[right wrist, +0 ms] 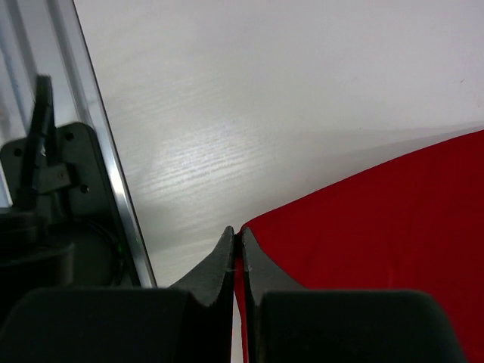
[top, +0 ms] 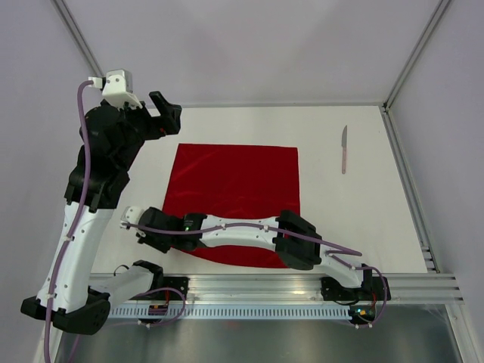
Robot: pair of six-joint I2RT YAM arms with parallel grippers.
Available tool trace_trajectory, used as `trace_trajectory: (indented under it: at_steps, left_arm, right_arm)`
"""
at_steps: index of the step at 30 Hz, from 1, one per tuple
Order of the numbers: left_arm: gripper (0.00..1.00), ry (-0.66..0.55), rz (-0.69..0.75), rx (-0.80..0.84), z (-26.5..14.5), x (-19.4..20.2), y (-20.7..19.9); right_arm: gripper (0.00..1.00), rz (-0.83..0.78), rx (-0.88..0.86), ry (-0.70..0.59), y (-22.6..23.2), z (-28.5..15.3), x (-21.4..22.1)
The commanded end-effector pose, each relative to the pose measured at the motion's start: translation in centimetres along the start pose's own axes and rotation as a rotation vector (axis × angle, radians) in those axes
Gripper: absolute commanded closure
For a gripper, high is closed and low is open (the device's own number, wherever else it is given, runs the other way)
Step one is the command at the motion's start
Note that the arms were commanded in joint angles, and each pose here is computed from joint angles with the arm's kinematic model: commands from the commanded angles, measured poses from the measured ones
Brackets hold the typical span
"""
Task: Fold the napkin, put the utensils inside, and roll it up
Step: Fold the napkin
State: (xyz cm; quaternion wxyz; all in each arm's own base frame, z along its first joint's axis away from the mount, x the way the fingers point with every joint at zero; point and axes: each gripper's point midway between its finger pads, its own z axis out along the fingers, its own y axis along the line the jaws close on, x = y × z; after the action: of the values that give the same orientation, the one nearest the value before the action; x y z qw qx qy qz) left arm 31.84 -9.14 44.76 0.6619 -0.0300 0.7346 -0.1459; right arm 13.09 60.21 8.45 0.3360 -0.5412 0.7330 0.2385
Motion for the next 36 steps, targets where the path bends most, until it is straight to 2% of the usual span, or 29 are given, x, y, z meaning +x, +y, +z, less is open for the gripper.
trace_trajectory:
  at_steps: [1, 7, 14, 18, 23, 29, 36]
  left_arm:
    - [0.00, -0.044, 0.038, -0.002, -1.2, -1.7, 0.2]
    - [0.00, -0.064, 0.032, -0.015, -1.6, -2.3, 0.4]
    - [0.00, -0.079, 0.026, -0.016, -1.4, -2.7, 0.3]
    - [0.00, -0.080, 0.026, -0.011, -1.1, -2.7, 0.2]
    - [0.00, -0.088, 0.032, -0.013, -1.0, -2.8, 0.2]
    - [0.00, -0.093, 0.050, -0.031, -0.9, -2.7, 0.7]
    - [0.00, -0.091, 0.064, -0.039, -0.8, -2.4, 0.9]
  right_arm:
    - [0.93, 0.000, 0.011, -0.027, 0.1, -1.5, -2.4]
    - [0.96, -0.005, 0.063, -0.054, -2.8, -2.9, -3.9]
    - [0.99, -0.001, 0.171, -0.103, -9.2, -6.1, -5.6]
    - [1.00, 0.005, 0.219, -0.101, -12.2, -7.8, -5.2]
    - [1.00, 0.042, 0.295, -0.115, -18.0, -10.7, -5.4]
    - [1.00, 0.112, 0.397, -0.117, -25.5, -13.8, -3.8]
    - [1.00, 0.153, 0.474, -0.084, -30.3, -15.5, -1.1]
